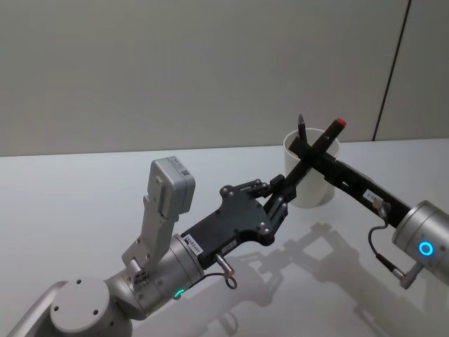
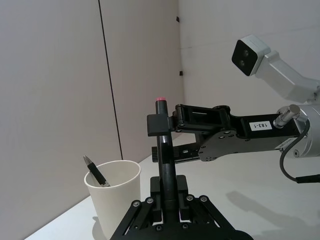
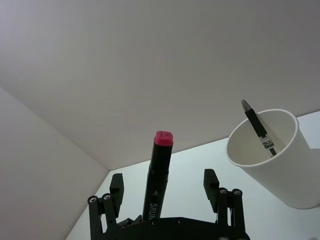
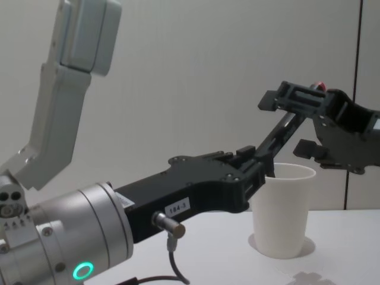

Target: Place the pen into the pen holder.

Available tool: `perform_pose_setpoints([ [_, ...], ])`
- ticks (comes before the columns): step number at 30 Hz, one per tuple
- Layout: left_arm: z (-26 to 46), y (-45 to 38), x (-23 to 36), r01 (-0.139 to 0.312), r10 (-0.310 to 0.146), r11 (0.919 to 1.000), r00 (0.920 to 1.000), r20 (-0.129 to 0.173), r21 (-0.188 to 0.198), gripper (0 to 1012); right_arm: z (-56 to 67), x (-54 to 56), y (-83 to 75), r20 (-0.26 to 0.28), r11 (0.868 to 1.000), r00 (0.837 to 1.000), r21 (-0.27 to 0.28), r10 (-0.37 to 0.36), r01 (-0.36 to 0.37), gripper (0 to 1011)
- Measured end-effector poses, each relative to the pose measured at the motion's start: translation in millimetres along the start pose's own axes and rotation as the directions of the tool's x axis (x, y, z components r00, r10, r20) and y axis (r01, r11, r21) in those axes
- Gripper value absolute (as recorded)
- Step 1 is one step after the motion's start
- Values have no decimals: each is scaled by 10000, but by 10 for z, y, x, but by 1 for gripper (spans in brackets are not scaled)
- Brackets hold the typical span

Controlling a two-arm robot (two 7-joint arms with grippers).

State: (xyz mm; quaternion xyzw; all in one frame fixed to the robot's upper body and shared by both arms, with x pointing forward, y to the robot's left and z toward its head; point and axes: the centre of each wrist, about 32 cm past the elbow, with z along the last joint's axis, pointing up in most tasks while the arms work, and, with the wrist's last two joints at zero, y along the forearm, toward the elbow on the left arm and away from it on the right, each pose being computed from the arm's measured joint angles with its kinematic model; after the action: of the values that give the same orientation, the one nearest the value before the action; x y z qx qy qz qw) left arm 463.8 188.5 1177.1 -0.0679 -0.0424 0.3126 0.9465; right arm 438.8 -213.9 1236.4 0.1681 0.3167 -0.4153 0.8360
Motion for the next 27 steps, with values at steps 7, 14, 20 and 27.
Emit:
perform_pose_setpoints([
  [7, 0, 0, 0, -1, 1, 10000, 10000, 0, 0, 178, -21, -7, 22, -165, 9999, 9998, 116, -111, 113, 1001],
  [14, 0, 0, 0, 0, 0, 10000, 10000, 0, 0, 178, -34, -9, 43, -279, 9996, 9995, 242, -131, 138, 1002],
  [20, 0, 0, 0, 0, 0, 10000, 10000, 0, 1, 178, -42, -10, 55, -340, 9995, 9993, 298, -130, 141, 1001],
  [27, 0, 0, 0, -1, 1, 10000, 10000, 0, 1, 178, -47, -11, 62, -379, 9993, 9992, 336, -128, 140, 1002],
])
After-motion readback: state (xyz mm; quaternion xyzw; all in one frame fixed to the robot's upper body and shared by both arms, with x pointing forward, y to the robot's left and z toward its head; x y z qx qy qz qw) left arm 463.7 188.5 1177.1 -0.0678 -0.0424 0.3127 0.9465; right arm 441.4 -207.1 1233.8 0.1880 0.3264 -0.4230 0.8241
